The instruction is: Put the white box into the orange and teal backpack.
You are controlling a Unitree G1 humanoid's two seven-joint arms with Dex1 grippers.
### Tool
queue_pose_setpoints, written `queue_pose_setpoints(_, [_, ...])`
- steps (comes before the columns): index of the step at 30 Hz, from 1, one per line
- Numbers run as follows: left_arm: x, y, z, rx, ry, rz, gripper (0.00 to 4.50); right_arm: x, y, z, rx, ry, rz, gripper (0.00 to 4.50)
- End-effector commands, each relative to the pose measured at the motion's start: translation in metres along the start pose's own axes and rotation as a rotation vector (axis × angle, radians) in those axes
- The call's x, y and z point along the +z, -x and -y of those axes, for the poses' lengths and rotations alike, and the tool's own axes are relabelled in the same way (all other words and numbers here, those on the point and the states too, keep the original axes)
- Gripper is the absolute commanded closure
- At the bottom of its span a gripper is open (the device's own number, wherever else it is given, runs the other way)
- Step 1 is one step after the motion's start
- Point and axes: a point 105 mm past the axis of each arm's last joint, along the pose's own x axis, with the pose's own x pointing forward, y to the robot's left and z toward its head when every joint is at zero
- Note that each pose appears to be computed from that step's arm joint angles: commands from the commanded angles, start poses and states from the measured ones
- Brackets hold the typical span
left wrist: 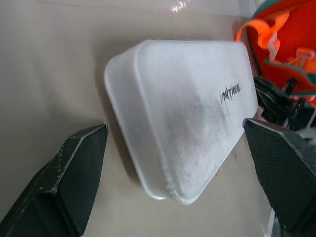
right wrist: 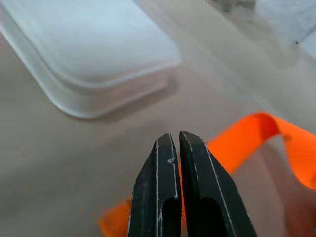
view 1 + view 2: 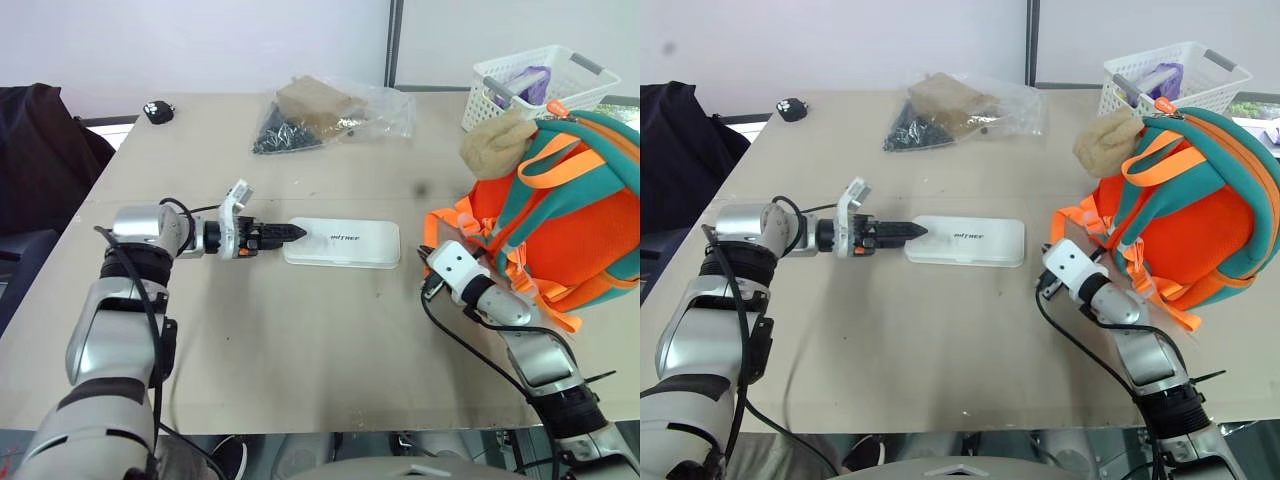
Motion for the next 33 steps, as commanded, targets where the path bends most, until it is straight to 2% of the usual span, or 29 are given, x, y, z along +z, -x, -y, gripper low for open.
queue_pose_setpoints(1, [-0.037, -0.022, -0.008, -0.017, 0.085, -0.15, 0.0, 0.023, -0.008, 0.001, 0.0, 0.032, 0.074, 4.48])
queue_pose_setpoints(8, [-0.034, -0.04, 0.0, -0.061, 0.082, -0.144, 0.0, 0.032, -0.022, -0.019, 0.066, -0.004, 0.086, 4.48])
queue_pose_setpoints(11, [-0.035, -0.045, 0.004, -0.096, 0.082, -0.137, 0.0, 0.029, -0.02, -0.018, 0.06, -0.01, 0.075, 4.48])
queue_pose_setpoints(19, [-0.043, -0.045, -0.006, -0.066, 0.108, -0.122, 0.0, 0.02, -0.009, 0.017, -0.123, -0.009, 0.032, 4.48])
queue_pose_setpoints(22, [-0.045, -0.043, -0.01, -0.052, 0.11, -0.119, 0.0, 0.007, -0.007, 0.024, -0.178, -0.037, -0.029, 4.48])
queue_pose_setpoints(25, [-0.045, -0.044, -0.011, -0.053, 0.108, -0.118, 0.0, 0.0, -0.01, 0.012, -0.113, -0.061, -0.077, 4.48])
queue_pose_setpoints(32, [-0.049, -0.051, -0.007, -0.088, 0.098, -0.131, 0.0, 0.024, -0.024, -0.023, 0.048, -0.099, 0.015, 4.48])
queue_pose_setpoints(33, [-0.051, -0.053, -0.006, -0.092, 0.099, -0.135, 0.25, 0.026, -0.026, -0.024, 0.051, -0.102, 0.02, 4.5])
